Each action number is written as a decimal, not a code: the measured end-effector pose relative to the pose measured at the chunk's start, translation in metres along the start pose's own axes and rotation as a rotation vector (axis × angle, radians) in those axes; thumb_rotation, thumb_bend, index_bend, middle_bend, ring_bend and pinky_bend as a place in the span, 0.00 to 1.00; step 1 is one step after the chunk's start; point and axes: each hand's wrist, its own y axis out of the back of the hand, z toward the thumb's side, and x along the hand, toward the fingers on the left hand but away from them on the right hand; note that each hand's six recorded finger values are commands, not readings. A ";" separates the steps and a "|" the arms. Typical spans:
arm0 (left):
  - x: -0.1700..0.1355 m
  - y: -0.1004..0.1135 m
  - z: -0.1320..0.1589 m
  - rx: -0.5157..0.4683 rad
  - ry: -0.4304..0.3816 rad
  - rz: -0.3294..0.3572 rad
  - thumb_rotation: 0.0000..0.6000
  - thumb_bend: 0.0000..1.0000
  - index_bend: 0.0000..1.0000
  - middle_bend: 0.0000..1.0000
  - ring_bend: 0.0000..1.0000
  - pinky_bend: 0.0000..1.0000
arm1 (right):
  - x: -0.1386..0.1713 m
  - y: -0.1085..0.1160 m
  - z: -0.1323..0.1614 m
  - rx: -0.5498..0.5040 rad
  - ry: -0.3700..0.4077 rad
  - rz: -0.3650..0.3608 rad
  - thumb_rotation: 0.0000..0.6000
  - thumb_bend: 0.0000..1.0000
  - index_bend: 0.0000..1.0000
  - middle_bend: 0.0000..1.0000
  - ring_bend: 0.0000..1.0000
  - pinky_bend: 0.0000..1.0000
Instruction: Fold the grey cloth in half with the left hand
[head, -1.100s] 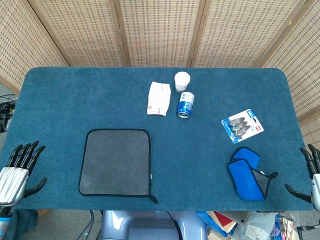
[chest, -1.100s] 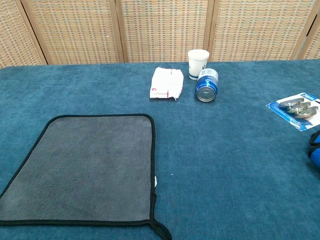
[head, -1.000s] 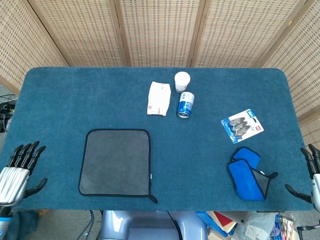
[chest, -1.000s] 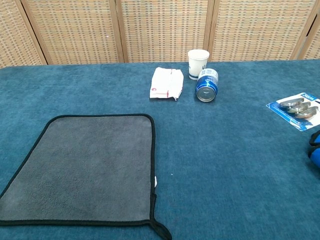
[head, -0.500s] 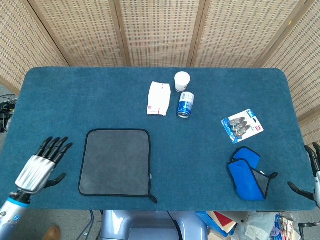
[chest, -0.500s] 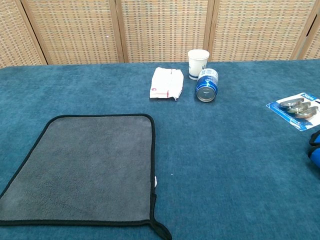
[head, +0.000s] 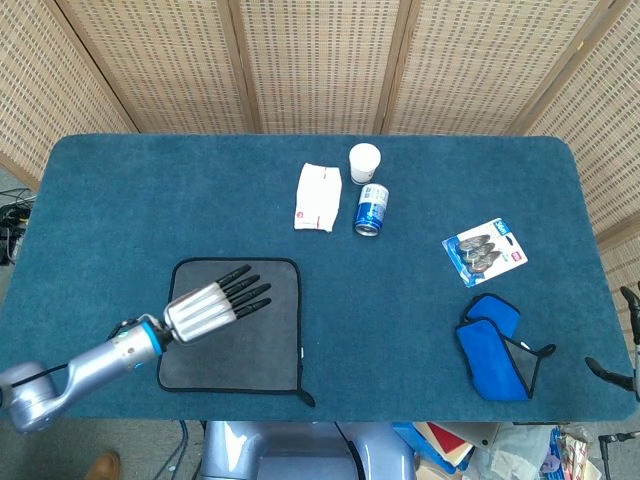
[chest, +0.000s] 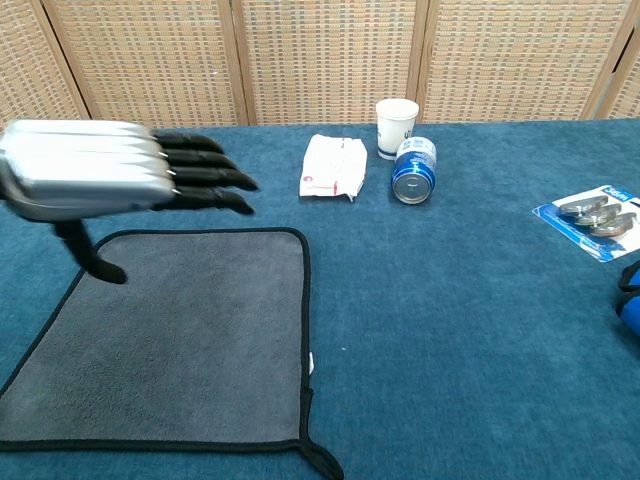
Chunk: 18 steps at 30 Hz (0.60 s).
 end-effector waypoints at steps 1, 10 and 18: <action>0.009 0.001 0.003 0.015 -0.019 -0.008 1.00 0.13 0.13 0.00 0.00 0.00 | -0.001 -0.001 -0.002 0.000 -0.007 0.002 1.00 0.00 0.00 0.00 0.00 0.00; 0.088 0.006 0.037 0.163 -0.178 -0.058 1.00 0.13 0.29 0.00 0.00 0.00 | -0.007 -0.002 -0.012 0.001 -0.044 0.007 1.00 0.00 0.00 0.00 0.00 0.00; 0.120 0.002 0.057 0.236 -0.238 -0.089 1.00 0.13 0.31 0.00 0.00 0.00 | -0.006 -0.002 -0.020 0.000 -0.067 0.008 1.00 0.00 0.00 0.00 0.00 0.00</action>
